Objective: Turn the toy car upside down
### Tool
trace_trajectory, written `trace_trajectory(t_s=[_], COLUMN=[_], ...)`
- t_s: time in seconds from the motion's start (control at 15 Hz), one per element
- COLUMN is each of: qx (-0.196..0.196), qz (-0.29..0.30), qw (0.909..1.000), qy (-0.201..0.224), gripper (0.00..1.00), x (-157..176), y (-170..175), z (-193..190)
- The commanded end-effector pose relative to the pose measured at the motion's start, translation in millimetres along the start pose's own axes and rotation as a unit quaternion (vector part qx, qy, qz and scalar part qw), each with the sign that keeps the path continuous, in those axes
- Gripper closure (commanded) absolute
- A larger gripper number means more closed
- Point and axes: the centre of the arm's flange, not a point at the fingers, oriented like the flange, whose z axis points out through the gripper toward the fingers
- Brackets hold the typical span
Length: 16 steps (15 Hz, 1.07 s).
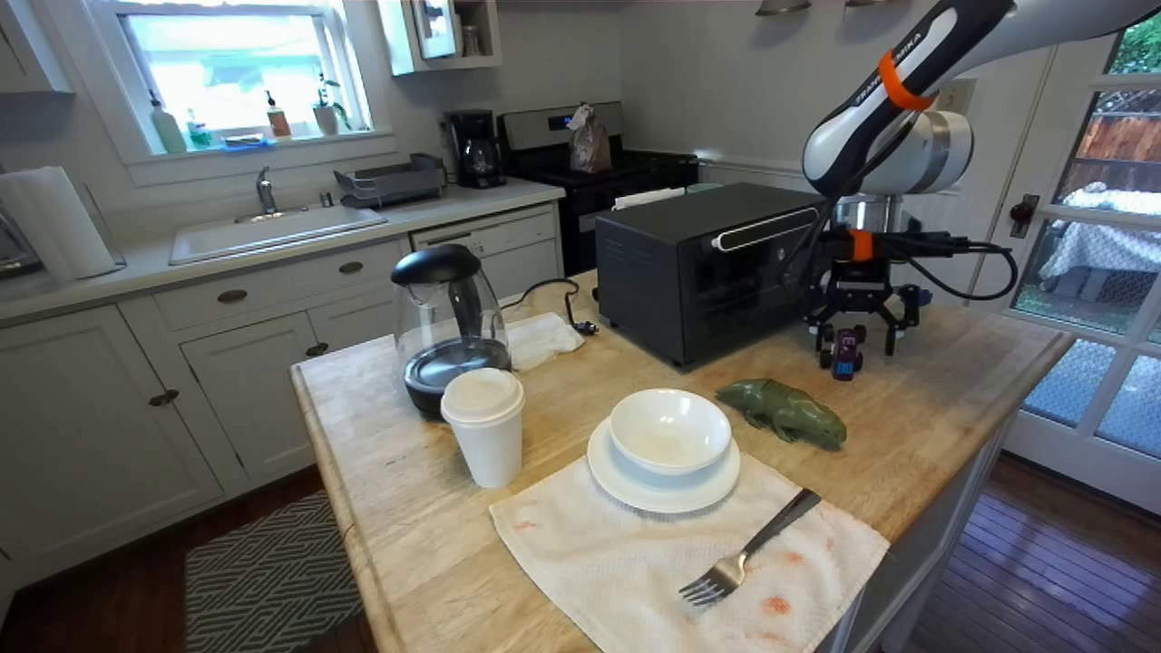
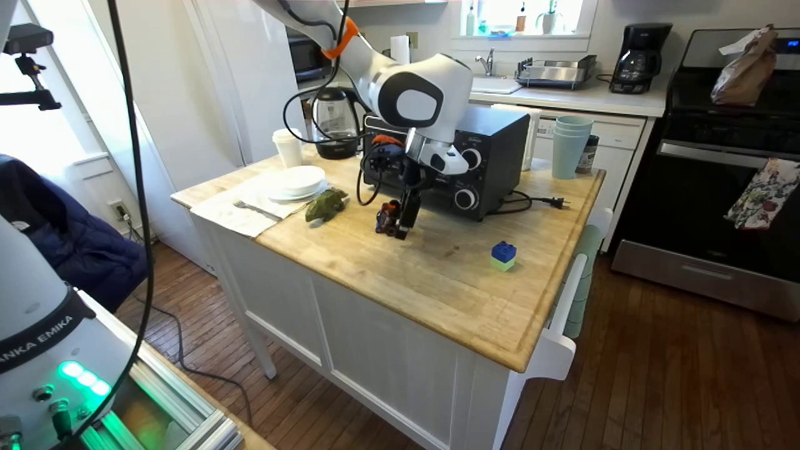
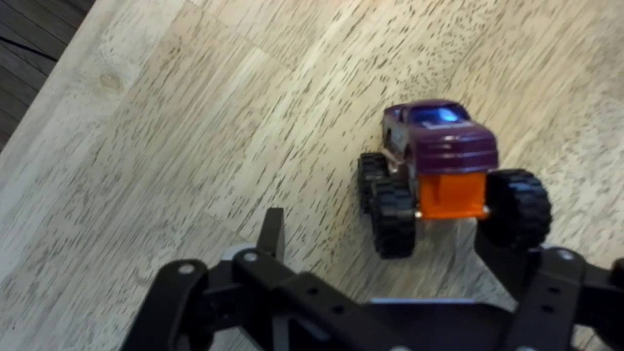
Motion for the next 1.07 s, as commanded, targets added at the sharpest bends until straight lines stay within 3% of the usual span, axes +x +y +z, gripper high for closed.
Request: trace_trajectory(t_s=[0.0, 1.0], qx=[0.0, -0.012], qz=[-0.029, -0.04], qw=[0.9993, 0.9908], qy=[-0.026, -0.128], gripper=[0.0, 0.0], x=[9.5, 16.9], y=[-5.9, -18.8], z=[-2.3, 12.4])
